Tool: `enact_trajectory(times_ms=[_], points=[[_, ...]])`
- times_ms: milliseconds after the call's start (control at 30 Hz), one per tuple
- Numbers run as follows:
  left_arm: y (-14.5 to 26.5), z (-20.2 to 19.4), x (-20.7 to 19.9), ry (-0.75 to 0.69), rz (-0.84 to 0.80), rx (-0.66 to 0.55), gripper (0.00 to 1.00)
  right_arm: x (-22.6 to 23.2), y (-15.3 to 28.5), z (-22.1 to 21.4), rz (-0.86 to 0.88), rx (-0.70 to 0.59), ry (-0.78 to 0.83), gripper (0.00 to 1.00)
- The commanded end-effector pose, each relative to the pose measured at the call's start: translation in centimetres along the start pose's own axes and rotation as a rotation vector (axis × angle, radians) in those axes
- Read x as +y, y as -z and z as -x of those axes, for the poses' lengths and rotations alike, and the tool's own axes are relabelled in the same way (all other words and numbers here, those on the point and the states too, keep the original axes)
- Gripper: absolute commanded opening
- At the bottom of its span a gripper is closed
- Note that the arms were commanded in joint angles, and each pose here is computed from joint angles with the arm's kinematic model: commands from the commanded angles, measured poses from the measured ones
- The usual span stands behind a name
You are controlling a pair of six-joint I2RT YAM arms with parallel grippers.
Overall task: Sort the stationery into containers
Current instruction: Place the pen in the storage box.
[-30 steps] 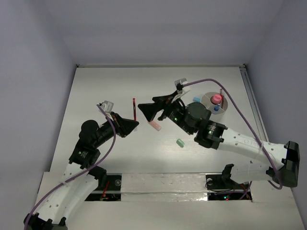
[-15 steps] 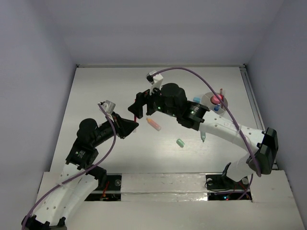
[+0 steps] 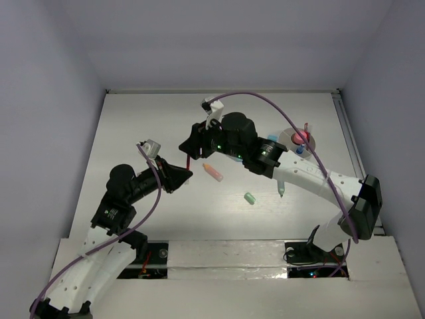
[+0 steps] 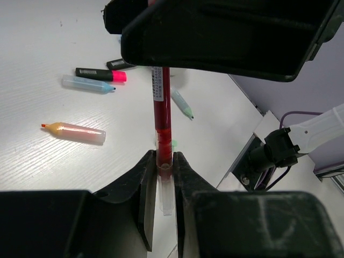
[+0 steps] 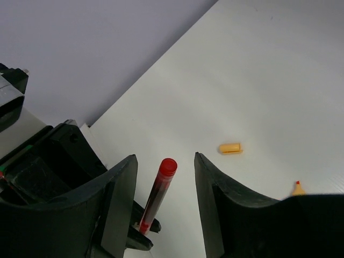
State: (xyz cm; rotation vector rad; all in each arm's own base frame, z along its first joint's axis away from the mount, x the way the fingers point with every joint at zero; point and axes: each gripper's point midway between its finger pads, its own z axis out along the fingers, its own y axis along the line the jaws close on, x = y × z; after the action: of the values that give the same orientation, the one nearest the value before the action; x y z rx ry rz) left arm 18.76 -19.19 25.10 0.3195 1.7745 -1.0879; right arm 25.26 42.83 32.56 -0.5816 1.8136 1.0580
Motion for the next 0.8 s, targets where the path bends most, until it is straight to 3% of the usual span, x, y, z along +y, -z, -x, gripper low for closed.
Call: enact_trajectory(times_ms=[0,100,233,333,367,467,500,600,767], points=[[0.2,1.4,-1.8,-0.052,-0.064,-0.033,0.00,1.6,0.3,3.0,0.057,-0.085,-0.006,0.49],[0.3,1.4,-1.9,-0.051,-0.069,-0.035,0.00,1.6,0.3,3.0,0.056,-0.086,-0.010,0.37],[0.3,1.4,-1.9,-0.051,-0.069,-0.035,0.00,1.1,0.3,2.9,0.051,-0.095,-0.026,0.06],[0.4,1.5,-1.9,-0.052,-0.069,-0.041,0.01,0.8,0.4,2.4,0.037,-0.089,-0.043,0.00],[0.4,1.6,-2.0,-0.052,-0.068,-0.043,0.15,0.6,0.4,2.4,0.027,-0.093,-0.047,0.00],[0.6,1.9,-2.0,-0.056,-0.060,-0.061,0.39,0.7,0.7,3.1,0.032,-0.131,-0.051,0.00],[0.6,2.0,-1.9,-0.059,-0.055,-0.067,0.61,0.8,0.9,3.3,0.032,-0.138,-0.050,0.00],[0.7,2.1,-1.7,-0.056,-0.039,-0.072,0.99,0.0,1.1,3.4,0.007,-0.152,-0.059,0.00],[0.8,2.2,-1.8,-0.061,-0.039,-0.077,0.99,-1.8,2.0,4.8,-0.077,-0.243,-0.102,0.00]])
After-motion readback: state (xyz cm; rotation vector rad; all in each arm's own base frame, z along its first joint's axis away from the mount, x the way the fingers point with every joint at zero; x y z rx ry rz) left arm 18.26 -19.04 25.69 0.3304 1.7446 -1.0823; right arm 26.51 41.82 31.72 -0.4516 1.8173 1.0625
